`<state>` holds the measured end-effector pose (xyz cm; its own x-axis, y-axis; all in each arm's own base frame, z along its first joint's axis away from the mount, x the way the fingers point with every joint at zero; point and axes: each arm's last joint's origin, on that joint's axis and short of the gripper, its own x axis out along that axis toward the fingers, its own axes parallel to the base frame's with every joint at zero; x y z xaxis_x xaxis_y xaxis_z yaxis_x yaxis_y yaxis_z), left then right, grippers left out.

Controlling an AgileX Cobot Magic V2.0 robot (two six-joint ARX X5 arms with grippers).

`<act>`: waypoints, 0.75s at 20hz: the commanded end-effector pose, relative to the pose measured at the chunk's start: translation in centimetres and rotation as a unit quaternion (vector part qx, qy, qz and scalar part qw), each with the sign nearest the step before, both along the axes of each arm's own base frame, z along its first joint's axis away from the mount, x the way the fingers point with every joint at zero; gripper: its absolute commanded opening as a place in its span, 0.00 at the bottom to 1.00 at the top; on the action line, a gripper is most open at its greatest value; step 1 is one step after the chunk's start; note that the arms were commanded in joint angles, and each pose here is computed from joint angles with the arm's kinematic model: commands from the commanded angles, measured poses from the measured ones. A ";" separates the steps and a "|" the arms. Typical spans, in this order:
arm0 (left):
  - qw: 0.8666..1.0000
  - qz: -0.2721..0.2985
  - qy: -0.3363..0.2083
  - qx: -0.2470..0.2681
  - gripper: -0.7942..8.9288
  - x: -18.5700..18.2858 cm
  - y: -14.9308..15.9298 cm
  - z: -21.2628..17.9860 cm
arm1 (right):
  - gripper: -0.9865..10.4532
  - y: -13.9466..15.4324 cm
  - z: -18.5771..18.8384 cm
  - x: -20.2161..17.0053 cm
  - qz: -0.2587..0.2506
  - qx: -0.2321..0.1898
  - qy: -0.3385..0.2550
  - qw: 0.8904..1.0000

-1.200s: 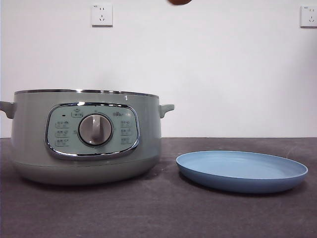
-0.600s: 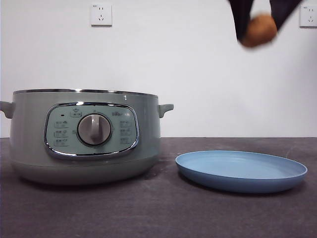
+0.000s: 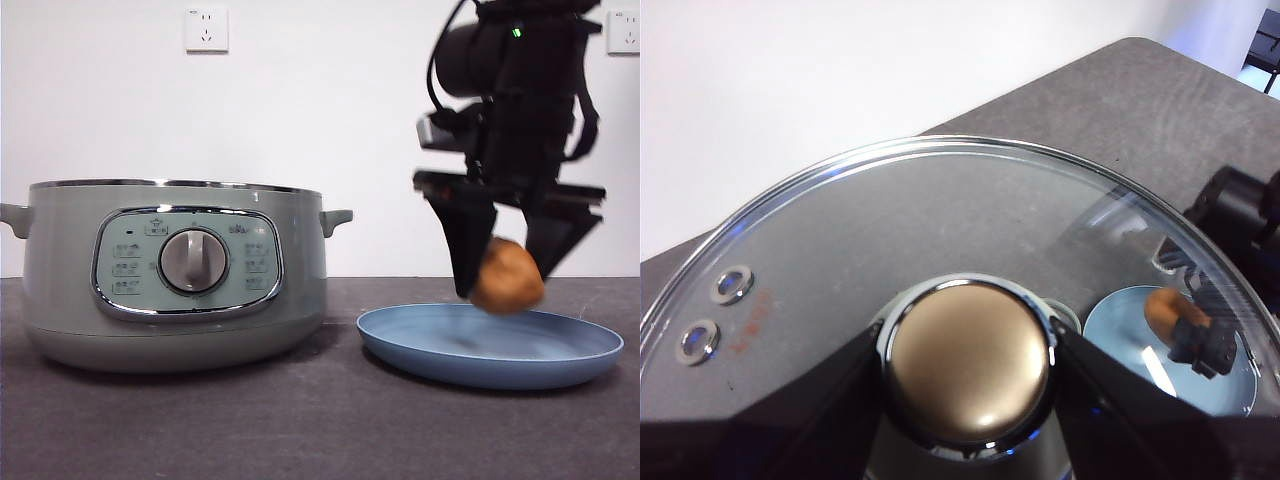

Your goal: Take the potato out from the steamer,put the potato on the plate,close the lid

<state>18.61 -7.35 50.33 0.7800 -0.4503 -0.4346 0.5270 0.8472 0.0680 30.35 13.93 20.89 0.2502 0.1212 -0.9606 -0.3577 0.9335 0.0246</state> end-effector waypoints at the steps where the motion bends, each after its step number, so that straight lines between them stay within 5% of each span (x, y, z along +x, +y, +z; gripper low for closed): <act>1: 0.999 -0.006 -0.030 -0.008 0.07 -0.4 0.1 0.8 | 0.08 -0.1 -1.6 -0.4 0.000 0.025 0.022 0.999; 12: 1.000 -0.007 -0.007 0.001 0.07 -0.6 0.2 0.4 | 0.08 0.2 -4.7 0.2 0.010 0.030 0.047 0.998; 14: 1.000 -0.007 -0.008 0.001 0.07 -0.6 0.2 0.4 | 0.19 0.2 -4.5 0.2 0.008 0.033 0.042 0.999; 15: 1.000 -0.007 -0.008 0.001 0.07 -0.6 0.2 0.4 | 0.33 0.2 -4.4 0.2 0.004 0.032 0.041 0.999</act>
<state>18.39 -7.27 49.88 0.7574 -0.4419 -0.4807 0.5302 0.8459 0.0577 30.60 14.13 17.32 0.1895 0.1997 -0.9614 -0.3694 0.9217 0.1186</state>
